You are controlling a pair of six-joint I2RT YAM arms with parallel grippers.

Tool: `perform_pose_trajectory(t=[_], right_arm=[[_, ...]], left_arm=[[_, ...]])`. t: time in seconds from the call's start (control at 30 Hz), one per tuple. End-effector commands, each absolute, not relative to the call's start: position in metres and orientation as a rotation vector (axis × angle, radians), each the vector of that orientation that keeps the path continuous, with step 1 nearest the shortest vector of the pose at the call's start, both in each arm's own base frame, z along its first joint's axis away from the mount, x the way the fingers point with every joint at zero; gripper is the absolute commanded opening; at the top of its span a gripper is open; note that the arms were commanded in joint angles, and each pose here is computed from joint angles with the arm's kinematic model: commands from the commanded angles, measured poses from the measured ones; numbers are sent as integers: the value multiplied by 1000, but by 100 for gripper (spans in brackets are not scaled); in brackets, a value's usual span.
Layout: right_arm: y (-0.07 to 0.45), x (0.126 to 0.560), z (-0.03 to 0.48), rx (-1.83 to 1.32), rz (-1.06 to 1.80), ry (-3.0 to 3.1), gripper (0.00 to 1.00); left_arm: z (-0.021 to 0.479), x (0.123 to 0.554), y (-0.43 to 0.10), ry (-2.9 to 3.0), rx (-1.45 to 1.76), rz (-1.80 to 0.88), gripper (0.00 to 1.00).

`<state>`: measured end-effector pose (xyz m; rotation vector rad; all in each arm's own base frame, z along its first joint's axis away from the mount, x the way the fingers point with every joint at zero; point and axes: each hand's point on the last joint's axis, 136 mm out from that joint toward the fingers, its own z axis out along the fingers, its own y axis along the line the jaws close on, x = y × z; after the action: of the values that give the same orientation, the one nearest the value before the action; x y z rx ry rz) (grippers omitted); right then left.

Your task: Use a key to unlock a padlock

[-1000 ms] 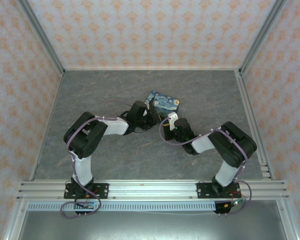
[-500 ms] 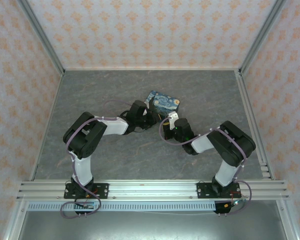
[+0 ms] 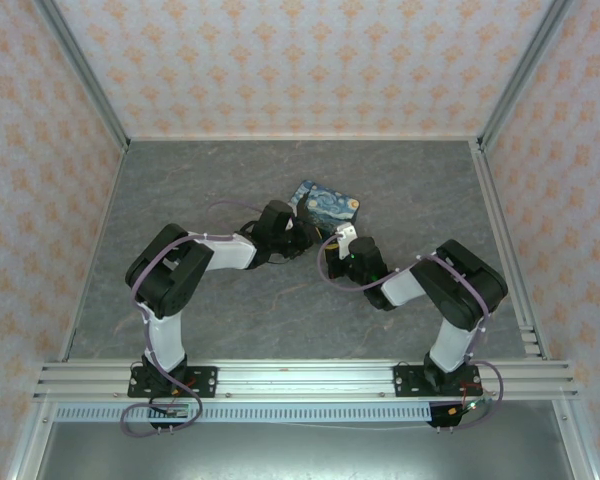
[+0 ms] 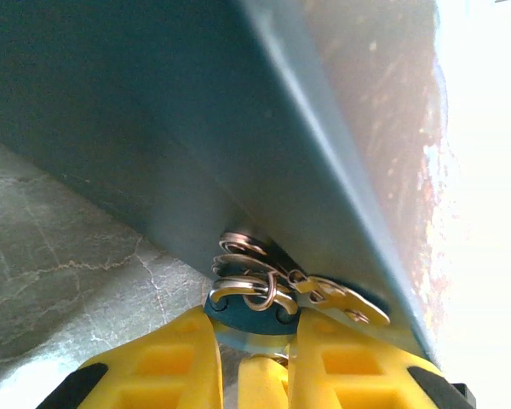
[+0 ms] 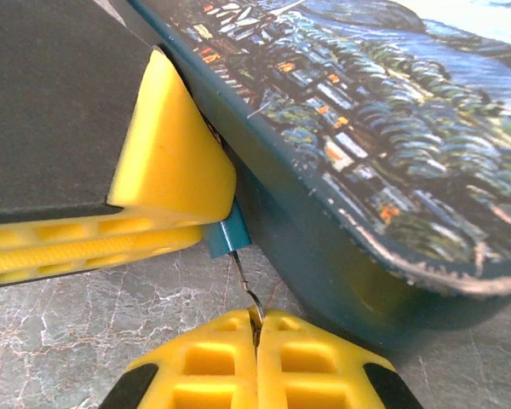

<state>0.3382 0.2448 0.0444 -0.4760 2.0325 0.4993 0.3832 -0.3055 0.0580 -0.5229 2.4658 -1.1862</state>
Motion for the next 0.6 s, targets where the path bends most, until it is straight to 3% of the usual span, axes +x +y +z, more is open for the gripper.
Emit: perform_pose_trajectory(t=[0.0, 0.57], right_arm=[[269, 356, 94, -497, 566, 1834, 0], [275, 362, 101, -529, 553, 1787, 0]], left_arm=[[87, 372, -324, 2473, -453, -1305, 21], [93, 369, -325, 2493, -438, -1312, 21]])
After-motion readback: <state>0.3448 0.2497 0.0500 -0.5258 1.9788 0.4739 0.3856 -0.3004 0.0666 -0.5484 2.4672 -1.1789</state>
